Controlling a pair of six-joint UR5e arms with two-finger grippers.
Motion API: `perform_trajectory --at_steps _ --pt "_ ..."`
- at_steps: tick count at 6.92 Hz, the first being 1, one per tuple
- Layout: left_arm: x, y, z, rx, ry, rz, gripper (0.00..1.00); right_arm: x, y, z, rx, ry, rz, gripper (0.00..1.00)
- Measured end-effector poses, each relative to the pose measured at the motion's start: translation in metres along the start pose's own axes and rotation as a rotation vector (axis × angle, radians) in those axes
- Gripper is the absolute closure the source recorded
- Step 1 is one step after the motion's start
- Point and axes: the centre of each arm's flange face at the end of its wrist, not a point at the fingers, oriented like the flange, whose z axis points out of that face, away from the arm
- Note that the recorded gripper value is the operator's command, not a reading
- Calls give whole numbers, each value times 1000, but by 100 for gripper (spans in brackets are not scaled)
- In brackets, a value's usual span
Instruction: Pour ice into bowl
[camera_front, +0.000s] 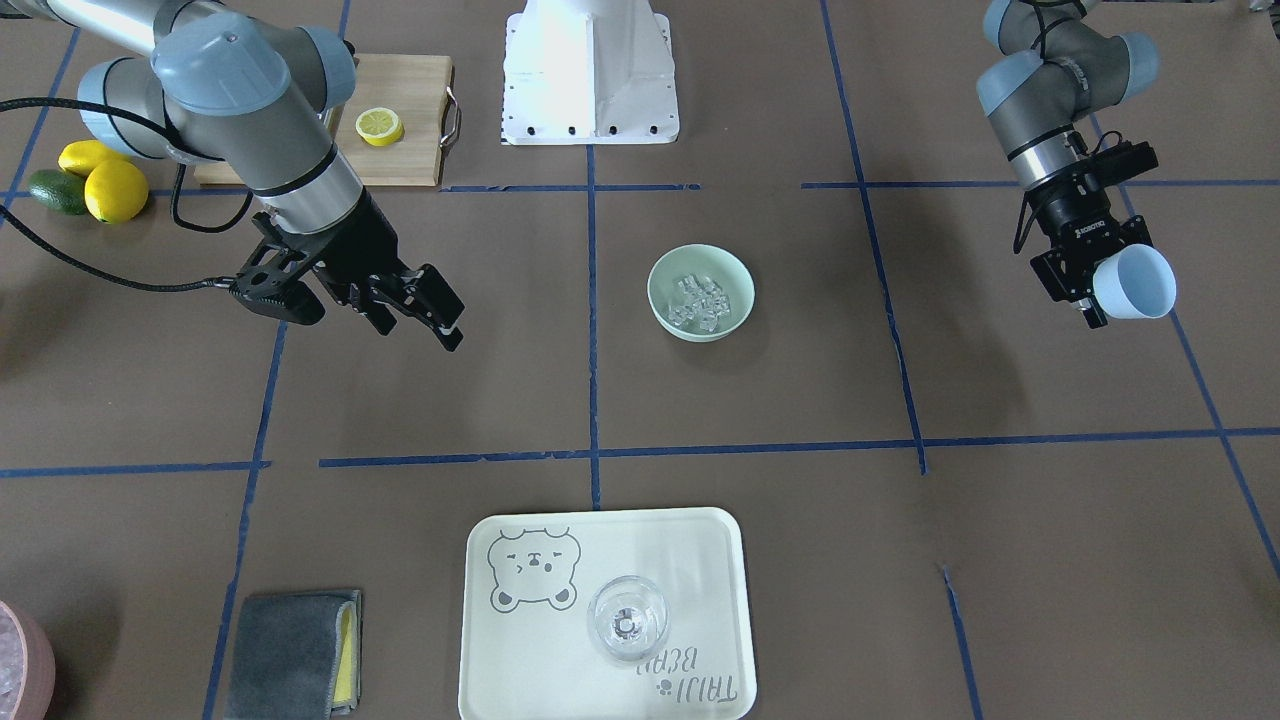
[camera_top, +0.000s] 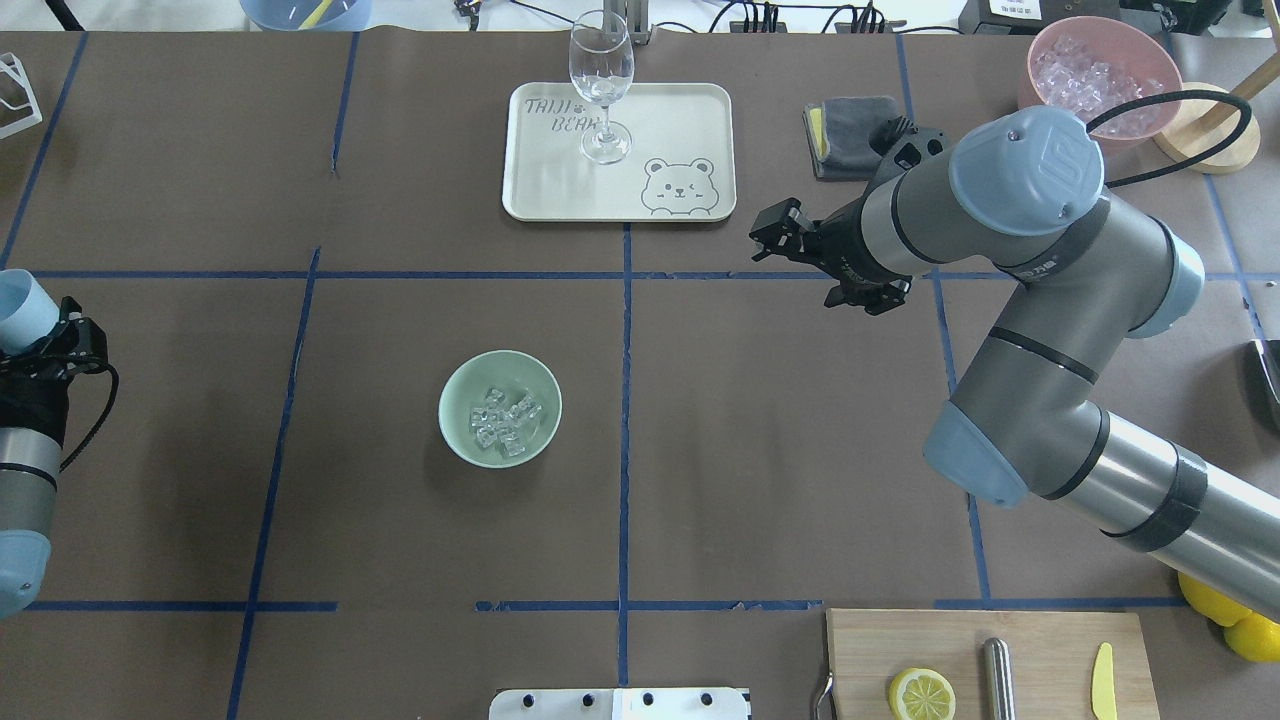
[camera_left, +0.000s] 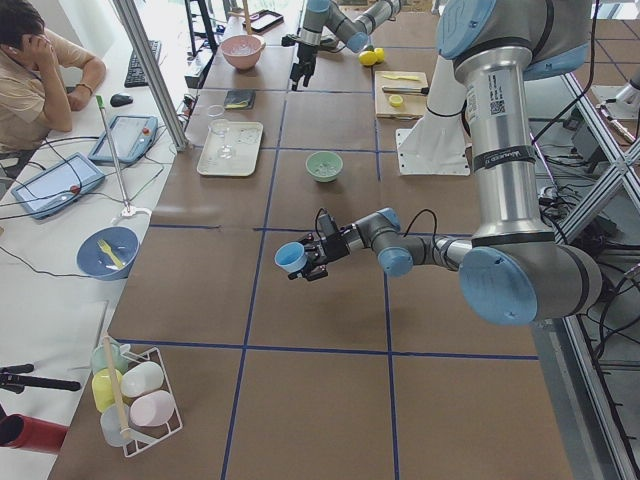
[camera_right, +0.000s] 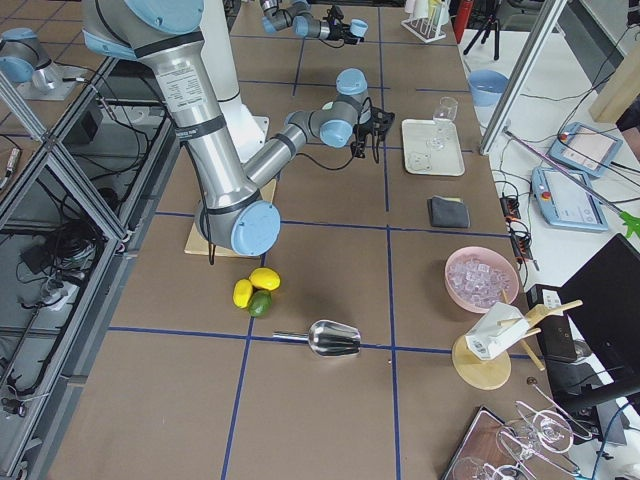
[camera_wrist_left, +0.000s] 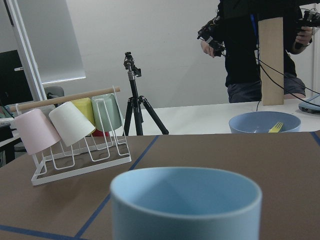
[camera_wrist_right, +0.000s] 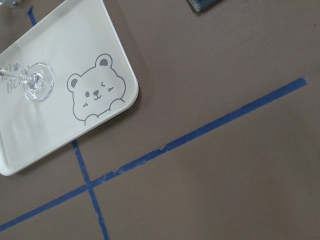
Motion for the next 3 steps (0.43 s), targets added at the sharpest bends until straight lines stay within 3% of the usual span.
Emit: perform_trajectory --at_steps 3 --pt "0 24 11 36 -3 -46 87 -1 1 -1 7 -4 -1 0"
